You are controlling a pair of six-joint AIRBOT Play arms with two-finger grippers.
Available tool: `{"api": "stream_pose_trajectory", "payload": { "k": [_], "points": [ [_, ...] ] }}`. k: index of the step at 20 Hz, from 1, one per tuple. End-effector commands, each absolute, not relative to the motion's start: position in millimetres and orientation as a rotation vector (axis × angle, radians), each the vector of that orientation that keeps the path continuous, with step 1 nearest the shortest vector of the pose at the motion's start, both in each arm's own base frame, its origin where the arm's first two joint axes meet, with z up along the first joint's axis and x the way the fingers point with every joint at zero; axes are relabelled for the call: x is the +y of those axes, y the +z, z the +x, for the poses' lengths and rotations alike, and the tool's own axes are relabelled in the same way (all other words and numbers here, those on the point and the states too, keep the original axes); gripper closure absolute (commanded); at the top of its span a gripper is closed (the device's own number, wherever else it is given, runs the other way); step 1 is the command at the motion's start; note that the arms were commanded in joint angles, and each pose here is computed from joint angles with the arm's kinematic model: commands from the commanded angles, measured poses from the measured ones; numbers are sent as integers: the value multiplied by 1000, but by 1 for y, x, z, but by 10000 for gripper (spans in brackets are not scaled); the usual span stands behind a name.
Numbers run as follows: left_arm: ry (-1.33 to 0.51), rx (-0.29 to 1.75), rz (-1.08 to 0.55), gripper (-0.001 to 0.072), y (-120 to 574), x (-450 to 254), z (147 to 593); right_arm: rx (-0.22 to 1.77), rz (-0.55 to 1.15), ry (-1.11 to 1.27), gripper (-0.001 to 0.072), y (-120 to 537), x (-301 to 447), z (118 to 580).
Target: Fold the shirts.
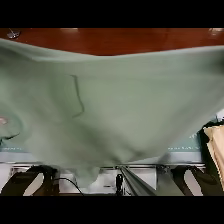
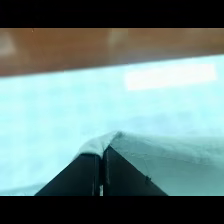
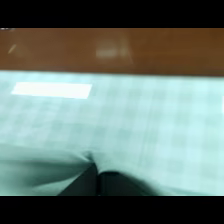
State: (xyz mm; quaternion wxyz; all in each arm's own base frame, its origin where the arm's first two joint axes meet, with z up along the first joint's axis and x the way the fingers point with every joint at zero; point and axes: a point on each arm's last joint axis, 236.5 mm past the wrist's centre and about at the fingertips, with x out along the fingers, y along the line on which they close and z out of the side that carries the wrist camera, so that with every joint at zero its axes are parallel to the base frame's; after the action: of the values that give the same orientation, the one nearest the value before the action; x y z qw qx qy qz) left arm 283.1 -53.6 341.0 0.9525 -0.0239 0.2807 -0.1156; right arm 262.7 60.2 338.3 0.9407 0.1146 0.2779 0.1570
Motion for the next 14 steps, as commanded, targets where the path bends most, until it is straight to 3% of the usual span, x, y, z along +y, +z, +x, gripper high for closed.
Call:
{"api": "stream_pose_trajectory", "payload": {
  "k": [1,4,9,14],
  "points": [
    [-208,778,-116,673,234,-51,342,751,356,345,694,233,47,323],
    [-161,862,-225,672,153,-51,401,889,454,309,694,143,23,385],
    [-147,866,-424,673,73,-64,490,963,638,293,694,60,3,483],
    [-125,969,-603,672,8,-79,514,1005,687,282,694,27,9,538]
  ]
}}
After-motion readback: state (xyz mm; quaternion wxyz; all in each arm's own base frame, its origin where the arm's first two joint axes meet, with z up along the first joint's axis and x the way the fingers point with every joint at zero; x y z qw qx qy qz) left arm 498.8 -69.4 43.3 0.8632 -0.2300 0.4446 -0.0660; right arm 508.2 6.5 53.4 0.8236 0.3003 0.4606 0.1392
